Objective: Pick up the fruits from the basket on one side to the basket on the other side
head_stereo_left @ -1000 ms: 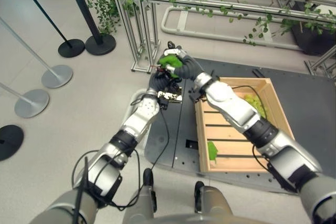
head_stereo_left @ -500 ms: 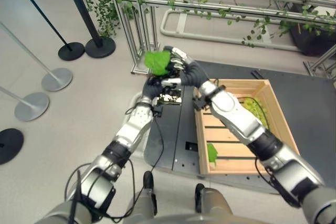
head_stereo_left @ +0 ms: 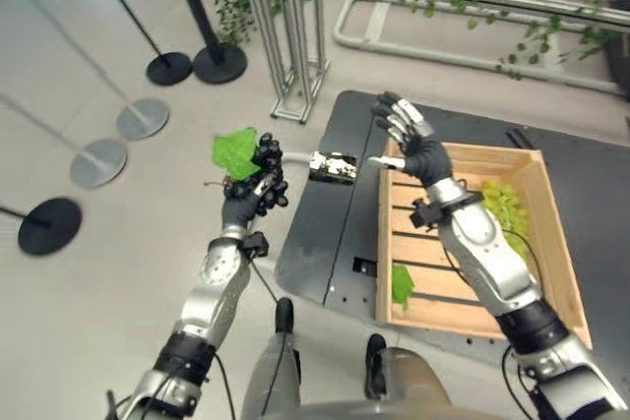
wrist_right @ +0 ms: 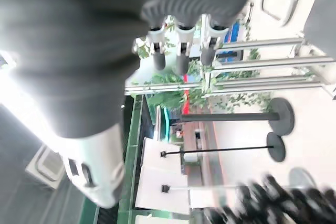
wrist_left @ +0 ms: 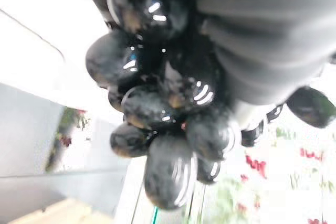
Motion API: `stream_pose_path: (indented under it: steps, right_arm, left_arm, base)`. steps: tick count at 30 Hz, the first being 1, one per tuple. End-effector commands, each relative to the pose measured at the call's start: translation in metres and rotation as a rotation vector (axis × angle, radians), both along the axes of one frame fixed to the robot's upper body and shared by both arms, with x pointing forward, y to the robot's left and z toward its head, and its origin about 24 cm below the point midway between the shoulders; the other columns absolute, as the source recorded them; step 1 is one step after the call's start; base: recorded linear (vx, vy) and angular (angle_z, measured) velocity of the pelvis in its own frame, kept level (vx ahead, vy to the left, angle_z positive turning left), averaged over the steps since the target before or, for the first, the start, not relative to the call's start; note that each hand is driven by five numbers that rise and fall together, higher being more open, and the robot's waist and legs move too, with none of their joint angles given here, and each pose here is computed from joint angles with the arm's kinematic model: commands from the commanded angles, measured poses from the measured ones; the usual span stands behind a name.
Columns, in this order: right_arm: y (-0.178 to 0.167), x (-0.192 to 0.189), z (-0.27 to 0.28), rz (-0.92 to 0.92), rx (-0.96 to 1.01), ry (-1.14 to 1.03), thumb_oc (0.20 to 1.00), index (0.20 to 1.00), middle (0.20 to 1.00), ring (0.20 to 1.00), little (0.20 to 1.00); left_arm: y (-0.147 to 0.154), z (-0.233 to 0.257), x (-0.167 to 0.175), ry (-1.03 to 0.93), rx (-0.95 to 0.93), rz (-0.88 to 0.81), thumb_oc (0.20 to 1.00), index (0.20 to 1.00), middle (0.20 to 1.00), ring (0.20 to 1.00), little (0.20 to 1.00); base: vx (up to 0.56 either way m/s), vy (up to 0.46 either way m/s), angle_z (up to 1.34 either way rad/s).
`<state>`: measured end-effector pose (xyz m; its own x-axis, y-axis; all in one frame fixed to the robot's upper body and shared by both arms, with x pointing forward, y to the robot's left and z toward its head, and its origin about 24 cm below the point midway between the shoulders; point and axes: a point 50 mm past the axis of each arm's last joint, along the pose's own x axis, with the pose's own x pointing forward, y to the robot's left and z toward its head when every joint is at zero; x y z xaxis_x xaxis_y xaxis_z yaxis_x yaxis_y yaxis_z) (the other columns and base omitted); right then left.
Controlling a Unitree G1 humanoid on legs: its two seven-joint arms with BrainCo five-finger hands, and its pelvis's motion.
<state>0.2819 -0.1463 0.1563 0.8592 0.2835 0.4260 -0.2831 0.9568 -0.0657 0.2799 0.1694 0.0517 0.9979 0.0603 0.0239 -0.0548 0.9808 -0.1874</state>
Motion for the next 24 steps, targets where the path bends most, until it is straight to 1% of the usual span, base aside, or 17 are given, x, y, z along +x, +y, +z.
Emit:
stream_pose_path:
  steps: [1,6,12,17,22,24]
  right_arm:
    - [-0.001,-0.012,0.024,0.008,0.082,-0.147,1.000,1.000,1.000,1.000,1.000]
    - [-0.013,-0.009,0.011,-0.054,0.097,-0.092,1.000,1.000,1.000,1.000,1.000]
    - [-0.024,-0.010,0.001,-0.101,0.116,-0.041,1.000,1.000,1.000,1.000,1.000]
    - [-0.040,-0.017,-0.013,-0.185,0.157,0.003,1.000,1.000,1.000,1.000,1.000]
    - [-0.041,-0.018,-0.017,-0.205,0.202,0.016,1.000,1.000,1.000,1.000,1.000]
    - [-0.040,-0.020,-0.025,-0.215,0.223,0.049,1.000,1.000,1.000,1.000,1.000]
  left_arm:
    - [0.002,0.039,0.003,-0.223,-0.032,-0.015,0.200,0.200,0.200,0.200,0.200]
    - [0.016,0.031,-0.011,-0.207,-0.040,0.022,0.200,0.200,0.200,0.200,0.200]
    - [0.028,0.023,-0.021,-0.175,-0.042,0.074,0.200,0.200,0.200,0.200,0.200]
    - [0.032,0.026,-0.025,-0.183,0.043,0.066,0.200,0.200,0.200,0.200,0.200]
    - [0.033,0.034,-0.022,-0.211,0.103,0.059,0.200,0.200,0.200,0.200,0.200]
    - [0.035,0.038,-0.022,-0.223,0.162,0.053,0.200,0.200,0.200,0.200,0.200]
  base:
    - [-0.12,-0.080,0.55]
    - [-0.15,-0.014,0.65]
    - [-0.16,0.096,0.62]
    - [-0.14,0.162,1.34]
    - [-0.22,0.173,0.43]
    - [-0.34,0.333,0.49]
